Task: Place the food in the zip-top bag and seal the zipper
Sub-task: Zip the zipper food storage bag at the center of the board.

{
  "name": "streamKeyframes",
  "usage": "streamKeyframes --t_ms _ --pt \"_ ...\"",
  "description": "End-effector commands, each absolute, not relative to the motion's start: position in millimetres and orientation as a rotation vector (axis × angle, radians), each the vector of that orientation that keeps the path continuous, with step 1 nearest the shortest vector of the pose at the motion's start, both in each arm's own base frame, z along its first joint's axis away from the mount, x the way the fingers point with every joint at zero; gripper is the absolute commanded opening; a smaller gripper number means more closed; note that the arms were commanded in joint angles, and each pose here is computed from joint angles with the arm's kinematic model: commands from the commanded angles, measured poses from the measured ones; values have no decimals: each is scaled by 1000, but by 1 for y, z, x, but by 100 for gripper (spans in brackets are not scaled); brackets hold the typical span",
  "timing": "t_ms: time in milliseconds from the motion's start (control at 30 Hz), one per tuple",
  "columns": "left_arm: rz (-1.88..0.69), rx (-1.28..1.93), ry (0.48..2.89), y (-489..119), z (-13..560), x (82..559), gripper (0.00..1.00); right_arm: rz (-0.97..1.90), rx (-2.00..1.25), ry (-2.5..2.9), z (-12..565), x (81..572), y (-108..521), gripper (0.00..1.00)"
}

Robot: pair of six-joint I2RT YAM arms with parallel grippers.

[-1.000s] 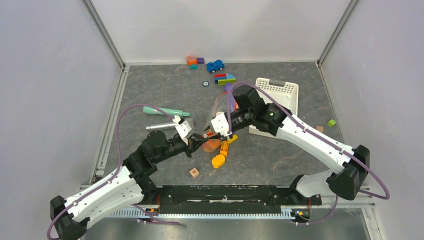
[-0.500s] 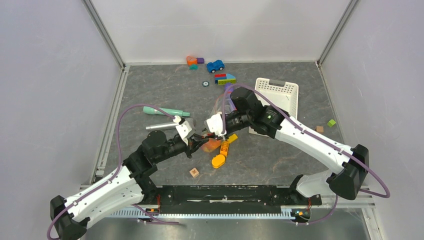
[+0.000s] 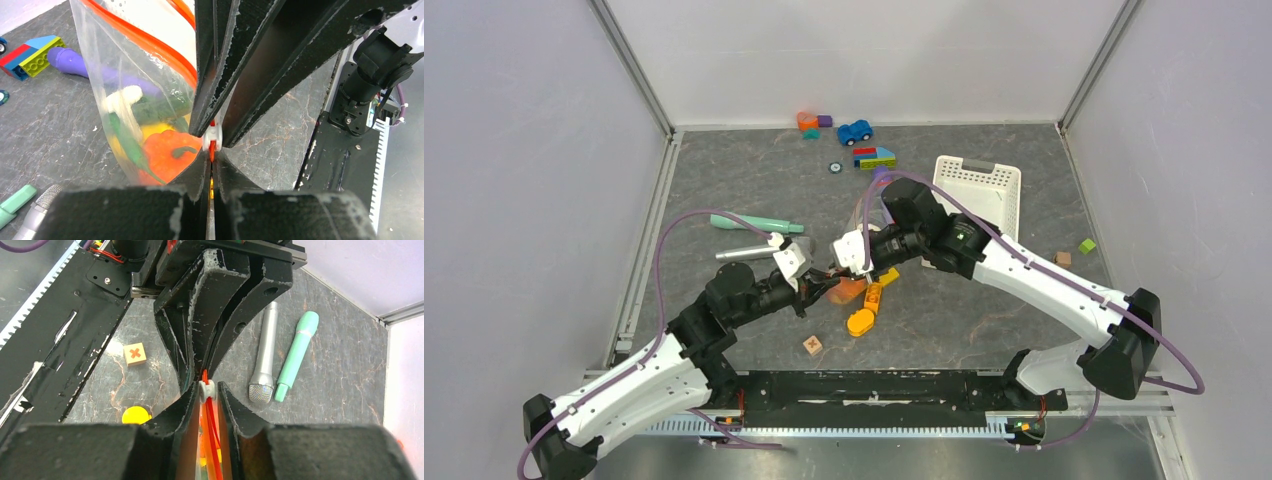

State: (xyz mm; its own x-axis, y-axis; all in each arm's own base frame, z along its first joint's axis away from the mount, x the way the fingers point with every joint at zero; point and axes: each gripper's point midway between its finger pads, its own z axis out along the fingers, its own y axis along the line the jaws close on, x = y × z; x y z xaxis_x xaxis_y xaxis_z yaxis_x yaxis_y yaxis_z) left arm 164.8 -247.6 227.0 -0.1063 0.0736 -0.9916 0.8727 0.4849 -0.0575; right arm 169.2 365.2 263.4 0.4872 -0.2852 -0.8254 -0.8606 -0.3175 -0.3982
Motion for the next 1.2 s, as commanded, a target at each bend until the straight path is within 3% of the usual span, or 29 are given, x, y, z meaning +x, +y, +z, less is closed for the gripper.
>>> streamKeyframes --t_ms 0,333,467,1167 --pt "-862 855 1455 -250 251 161 2 804 -1841 994 257 173 367 25" --pt "-865 855 1457 -250 252 161 2 819 -1856 1021 251 171 368 14" --pt "-862 852 1460 -250 252 161 2 777 -1825 1077 251 179 368 0" --pt "-781 713 1505 -226 252 171 2 335 -1574 1371 249 252 336 0"
